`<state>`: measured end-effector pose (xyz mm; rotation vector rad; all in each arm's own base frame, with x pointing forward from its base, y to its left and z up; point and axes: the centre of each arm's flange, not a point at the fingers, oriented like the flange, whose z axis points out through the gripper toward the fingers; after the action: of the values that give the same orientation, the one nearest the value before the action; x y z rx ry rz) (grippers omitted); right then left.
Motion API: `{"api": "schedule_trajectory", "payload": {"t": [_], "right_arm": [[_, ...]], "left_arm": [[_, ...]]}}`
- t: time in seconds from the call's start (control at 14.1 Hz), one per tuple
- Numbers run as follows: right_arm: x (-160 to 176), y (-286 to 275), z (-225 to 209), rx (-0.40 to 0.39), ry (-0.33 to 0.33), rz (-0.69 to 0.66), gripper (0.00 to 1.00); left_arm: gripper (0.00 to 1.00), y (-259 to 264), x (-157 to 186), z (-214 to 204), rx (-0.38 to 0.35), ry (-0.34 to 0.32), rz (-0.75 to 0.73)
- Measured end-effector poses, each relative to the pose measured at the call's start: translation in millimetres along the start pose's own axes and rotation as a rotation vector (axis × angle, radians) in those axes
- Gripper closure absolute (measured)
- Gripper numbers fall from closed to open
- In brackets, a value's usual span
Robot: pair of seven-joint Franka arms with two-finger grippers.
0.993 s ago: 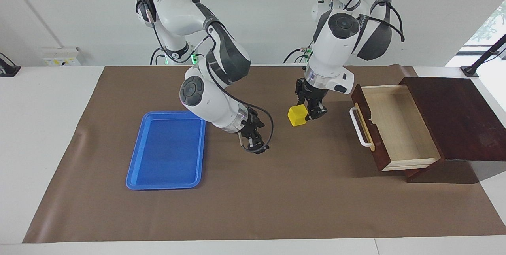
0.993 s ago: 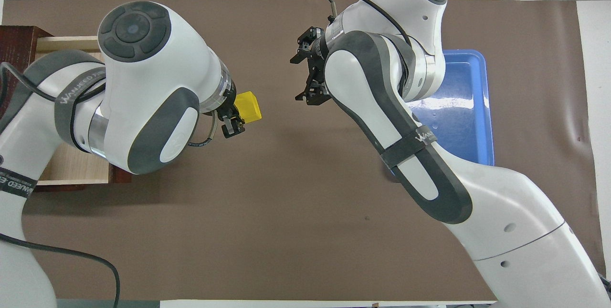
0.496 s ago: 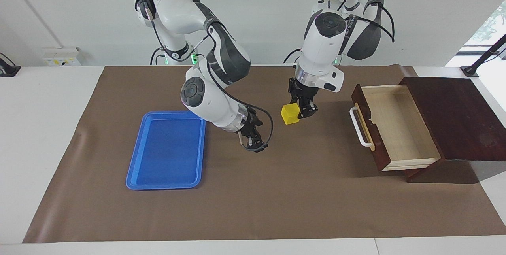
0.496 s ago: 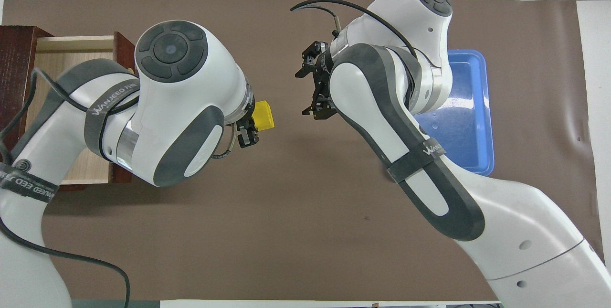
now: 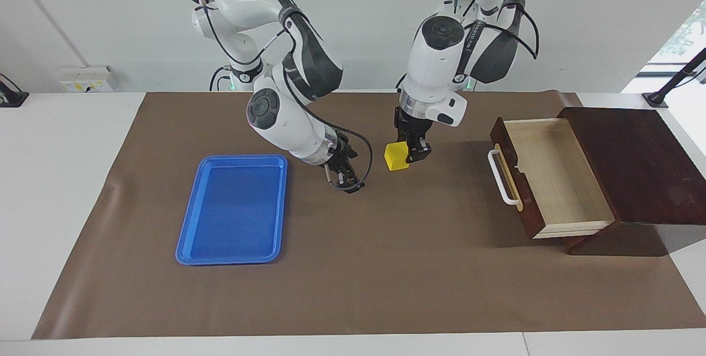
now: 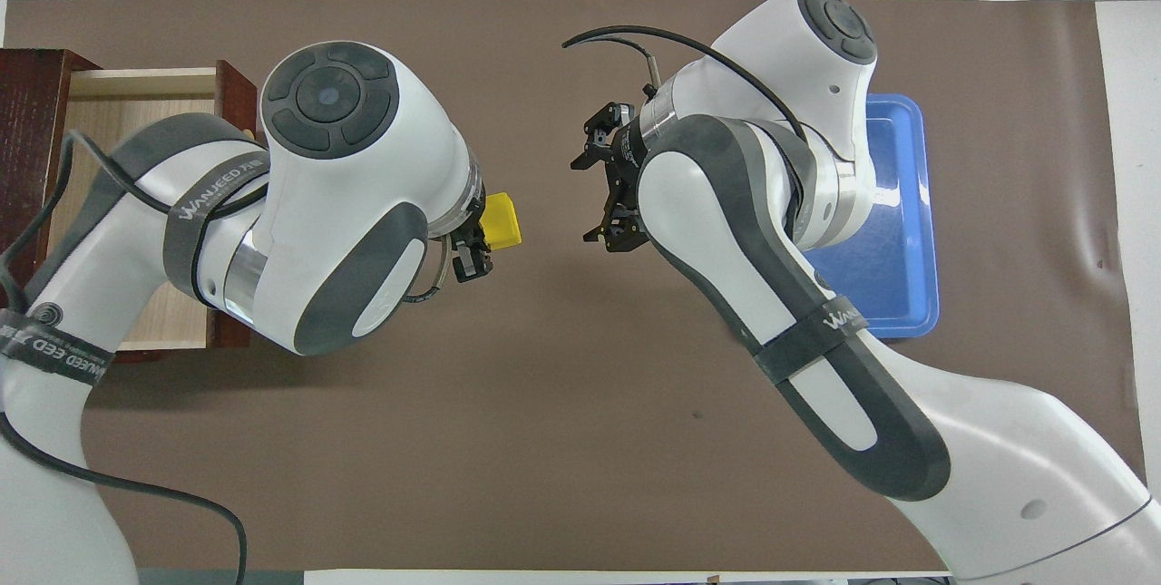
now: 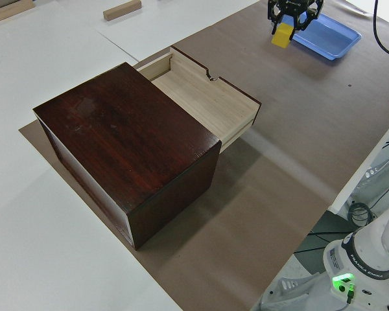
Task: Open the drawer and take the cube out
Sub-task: 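Move the right gripper to the cube held by the left gripper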
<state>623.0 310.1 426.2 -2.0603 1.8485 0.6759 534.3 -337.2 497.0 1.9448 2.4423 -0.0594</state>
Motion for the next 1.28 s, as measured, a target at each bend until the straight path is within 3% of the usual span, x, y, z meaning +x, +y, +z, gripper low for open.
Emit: {"api": "schedule_trajectory", "payload": {"t": [0.57,1.28], "right_arm": [[-13.3,13.9,6.3,0.074,-0.022,-0.005,0.1],[-19.8,16.3,3.9,0.089,-0.059,-0.045,0.08]], "left_arm": [[0.44,-0.4,0.2,2.2,0.002,0.002,0.0],[0.44,-0.9,0.6,4.4,0.005,0.005,0.0]]}}
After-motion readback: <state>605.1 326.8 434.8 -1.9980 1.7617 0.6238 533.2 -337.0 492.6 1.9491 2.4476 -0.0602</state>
